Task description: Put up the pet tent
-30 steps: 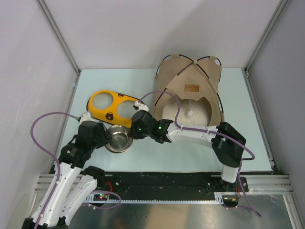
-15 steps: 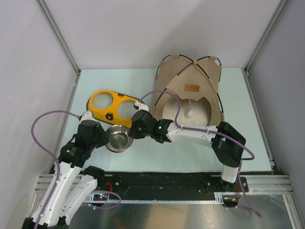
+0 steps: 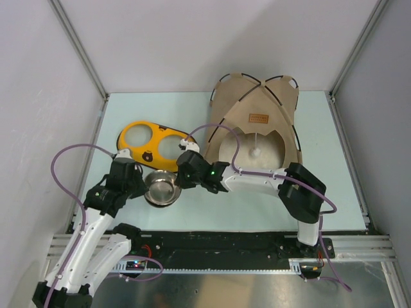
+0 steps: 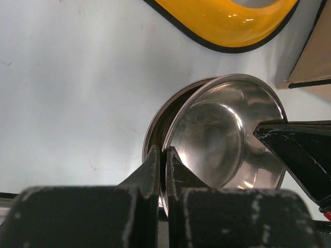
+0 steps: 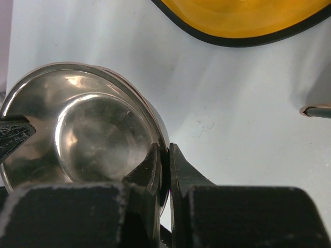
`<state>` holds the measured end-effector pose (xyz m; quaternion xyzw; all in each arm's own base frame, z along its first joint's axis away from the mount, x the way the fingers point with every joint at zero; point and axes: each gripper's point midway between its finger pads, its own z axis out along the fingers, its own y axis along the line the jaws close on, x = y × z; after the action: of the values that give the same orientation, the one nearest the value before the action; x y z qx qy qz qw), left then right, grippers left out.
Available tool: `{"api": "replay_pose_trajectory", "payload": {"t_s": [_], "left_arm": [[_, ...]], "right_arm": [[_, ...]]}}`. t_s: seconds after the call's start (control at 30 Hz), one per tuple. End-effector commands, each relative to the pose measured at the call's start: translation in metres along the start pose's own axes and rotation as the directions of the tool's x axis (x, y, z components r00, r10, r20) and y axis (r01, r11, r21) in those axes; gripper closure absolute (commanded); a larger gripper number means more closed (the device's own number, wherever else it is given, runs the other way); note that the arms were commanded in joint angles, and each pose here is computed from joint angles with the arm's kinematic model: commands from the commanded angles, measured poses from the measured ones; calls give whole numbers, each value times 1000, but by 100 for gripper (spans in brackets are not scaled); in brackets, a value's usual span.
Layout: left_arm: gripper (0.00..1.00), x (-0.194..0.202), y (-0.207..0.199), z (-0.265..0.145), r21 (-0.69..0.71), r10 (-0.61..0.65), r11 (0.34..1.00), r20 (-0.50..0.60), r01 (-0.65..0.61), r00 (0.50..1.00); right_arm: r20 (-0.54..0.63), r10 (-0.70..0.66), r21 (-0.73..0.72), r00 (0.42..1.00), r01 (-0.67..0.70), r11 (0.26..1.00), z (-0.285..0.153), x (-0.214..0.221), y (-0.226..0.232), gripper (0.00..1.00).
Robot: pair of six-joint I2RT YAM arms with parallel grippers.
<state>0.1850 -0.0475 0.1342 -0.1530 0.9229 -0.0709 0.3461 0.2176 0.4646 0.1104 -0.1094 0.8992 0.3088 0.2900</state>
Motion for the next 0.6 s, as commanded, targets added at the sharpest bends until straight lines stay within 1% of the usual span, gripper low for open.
{"api": "replay_pose_trajectory", "payload": {"t_s": [0.0,0.1,0.3,0.47,0.57], "left_arm": [[100,-12,-13,2,37,-13,999,16,12,1000],[100,-9,-13,8,25,-7,1000,-11,8,1000],[100,0,-12,21,-2,-18,1000,-70,18,997],[100,9,-11,34,-27,-25,999,-116,22,993],[100,9,-11,37,-32,-24,999,-120,20,992]], "right_arm": [[-4,-31,-33,1000,31,999,10,10,13,100],[-31,-38,-18,999,37,999,14,19,7,99],[-78,-31,19,996,33,999,20,32,-6,95],[-104,-19,65,994,26,998,25,40,-20,89],[-107,-27,82,994,35,996,26,42,-24,85]]}}
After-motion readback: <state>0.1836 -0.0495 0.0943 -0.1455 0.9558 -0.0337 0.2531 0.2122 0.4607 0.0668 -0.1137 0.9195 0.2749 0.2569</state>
